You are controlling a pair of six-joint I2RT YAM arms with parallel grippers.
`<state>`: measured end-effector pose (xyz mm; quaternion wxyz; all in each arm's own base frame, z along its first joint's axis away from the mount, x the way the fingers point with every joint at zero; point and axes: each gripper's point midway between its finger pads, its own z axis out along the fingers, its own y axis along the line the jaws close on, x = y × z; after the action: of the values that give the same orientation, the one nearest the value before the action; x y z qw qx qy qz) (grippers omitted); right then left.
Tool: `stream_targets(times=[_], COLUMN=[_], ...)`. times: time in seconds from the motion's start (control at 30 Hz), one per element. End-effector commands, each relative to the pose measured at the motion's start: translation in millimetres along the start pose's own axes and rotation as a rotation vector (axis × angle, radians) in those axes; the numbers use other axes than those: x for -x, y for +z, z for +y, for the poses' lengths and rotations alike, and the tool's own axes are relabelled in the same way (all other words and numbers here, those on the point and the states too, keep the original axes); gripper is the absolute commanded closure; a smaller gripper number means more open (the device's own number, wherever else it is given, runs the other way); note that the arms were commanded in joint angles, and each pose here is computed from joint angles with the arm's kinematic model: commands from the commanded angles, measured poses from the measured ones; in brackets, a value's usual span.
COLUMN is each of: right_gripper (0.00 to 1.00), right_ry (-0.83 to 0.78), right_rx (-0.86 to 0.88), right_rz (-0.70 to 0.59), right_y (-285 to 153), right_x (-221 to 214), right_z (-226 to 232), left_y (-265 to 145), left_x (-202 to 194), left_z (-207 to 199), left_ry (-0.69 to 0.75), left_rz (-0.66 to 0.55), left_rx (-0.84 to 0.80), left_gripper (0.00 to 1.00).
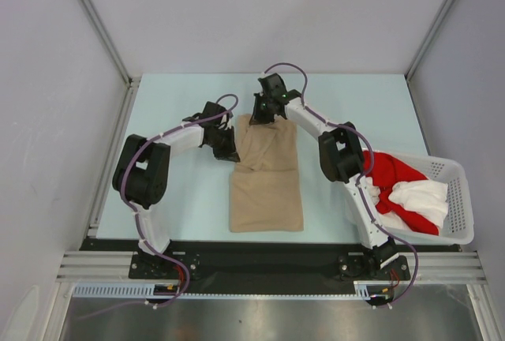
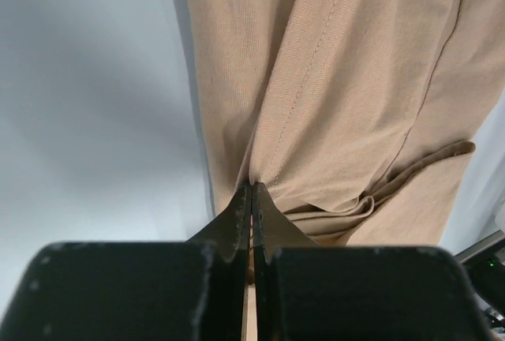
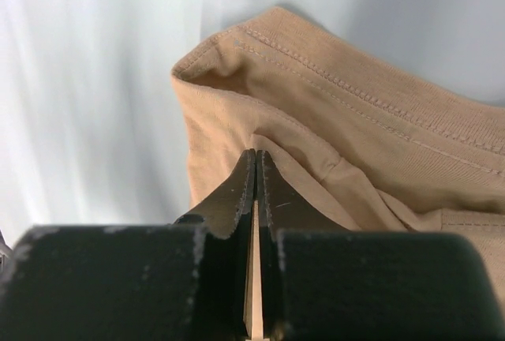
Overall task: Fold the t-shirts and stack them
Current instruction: Fold the tshirt
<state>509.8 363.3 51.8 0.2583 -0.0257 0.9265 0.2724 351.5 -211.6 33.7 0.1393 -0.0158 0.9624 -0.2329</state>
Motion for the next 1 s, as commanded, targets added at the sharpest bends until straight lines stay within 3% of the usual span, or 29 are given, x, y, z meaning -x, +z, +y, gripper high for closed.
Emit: stream_targets(times=[0.0,0.27,0.37,0.5,0.57,0.67,0.73,0.9,0.97], right_gripper=[0.99,0.89,0.77,0.57,0.53,0.52,0.53,0.59,0.58], right_ry=[-0.015,0.007,0.022,0.011,0.023,0.020,-0.007,-0.016,-0.023], right_rx=[0.058,0.082,0.099,0.106,0.081,0.078,0.112,0.115,0.125], right_rz=[-0.128,-0.142,-0.109,-0.128,-0.116,-0.074,-0.059,0.066,0.076], right_y=[-33,-31,-25,-46,-59,-83,-103,-120,-141], right_x=[44,53,49,63,66,63,61,11,3], right_z=[31,30,28,29,19,11,15,2,6], left_y=[-15,-12,-9,-20,-36,-56,-69,-71,-68], left_x=[5,7,5,11,22,37,49,65,65], left_z=[-6,0,0,0,-3,-6,-20,-52,-56], left_ry=[0.010,-0.008,-0.009,0.007,0.028,0.060,0.093,0.097,0.091], left_rz=[-0.043,-0.044,-0.029,-0.061,-0.118,-0.181,-0.221,-0.209,-0.195], left_rx=[0.006,0.035,0.037,0.056,0.076,0.108,0.068,-0.085,-0.102], left_gripper=[1.00,1.00,1.00,0.77,0.61,0.48,0.49,0.63,0.62])
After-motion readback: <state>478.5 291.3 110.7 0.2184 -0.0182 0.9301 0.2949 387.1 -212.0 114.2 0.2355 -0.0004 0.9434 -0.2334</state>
